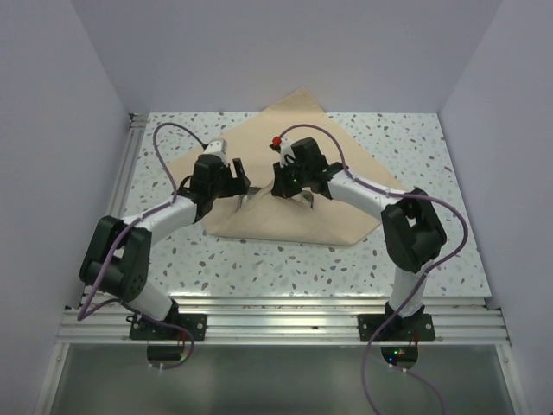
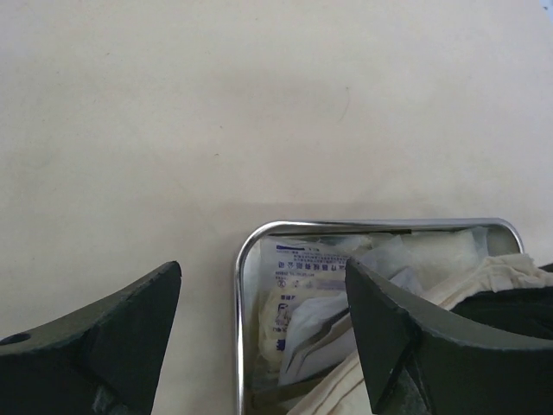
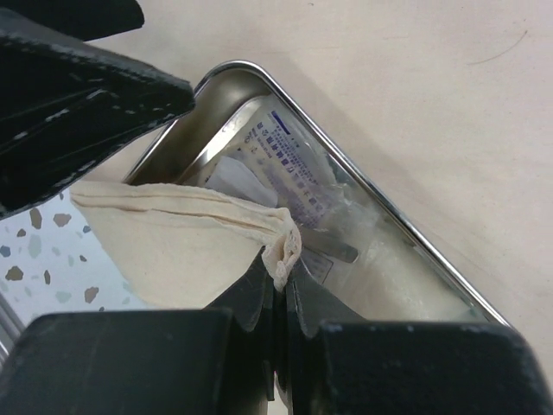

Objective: Prepare the surgical pack

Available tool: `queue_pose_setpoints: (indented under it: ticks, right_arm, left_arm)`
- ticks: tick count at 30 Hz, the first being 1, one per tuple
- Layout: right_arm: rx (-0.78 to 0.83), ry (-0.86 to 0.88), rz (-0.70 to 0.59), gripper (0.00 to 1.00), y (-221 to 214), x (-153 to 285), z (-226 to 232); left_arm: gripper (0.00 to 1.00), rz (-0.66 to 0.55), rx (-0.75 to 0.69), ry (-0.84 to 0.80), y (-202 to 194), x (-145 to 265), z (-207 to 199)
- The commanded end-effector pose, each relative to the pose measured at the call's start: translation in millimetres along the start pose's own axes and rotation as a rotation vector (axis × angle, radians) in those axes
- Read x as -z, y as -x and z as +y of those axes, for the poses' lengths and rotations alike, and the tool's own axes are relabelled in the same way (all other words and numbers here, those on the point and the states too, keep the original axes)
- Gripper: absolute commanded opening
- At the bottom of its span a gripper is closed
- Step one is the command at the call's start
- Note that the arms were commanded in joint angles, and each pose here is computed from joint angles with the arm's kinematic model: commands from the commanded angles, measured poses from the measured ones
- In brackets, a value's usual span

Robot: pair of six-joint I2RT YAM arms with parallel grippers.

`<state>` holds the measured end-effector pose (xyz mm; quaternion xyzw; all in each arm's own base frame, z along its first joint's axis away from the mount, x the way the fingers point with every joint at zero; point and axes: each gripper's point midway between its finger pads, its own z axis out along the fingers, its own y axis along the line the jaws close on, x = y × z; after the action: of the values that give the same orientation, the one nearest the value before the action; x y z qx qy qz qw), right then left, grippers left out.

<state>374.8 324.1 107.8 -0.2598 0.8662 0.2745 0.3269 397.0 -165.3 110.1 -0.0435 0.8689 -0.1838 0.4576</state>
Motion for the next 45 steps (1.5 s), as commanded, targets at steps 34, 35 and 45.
queue_pose_setpoints:
  ticks: [34, 35, 45]
  right_arm:
    - [-0.013, -0.100, -0.090, 0.03, 66, -43, -72]
    - [-0.014, -0.095, -0.095, 0.05, 68, -43, -72]
    - [-0.058, -0.065, -0.092, 0.22, 63, -54, -82]
  left_arm:
    - [0.43, 0.106, -0.120, -0.212, 25, -122, -27]
    - [0.43, 0.106, -0.122, -0.225, 27, -122, -29]
    - [0.41, 0.133, -0.116, -0.196, 21, -132, -22]
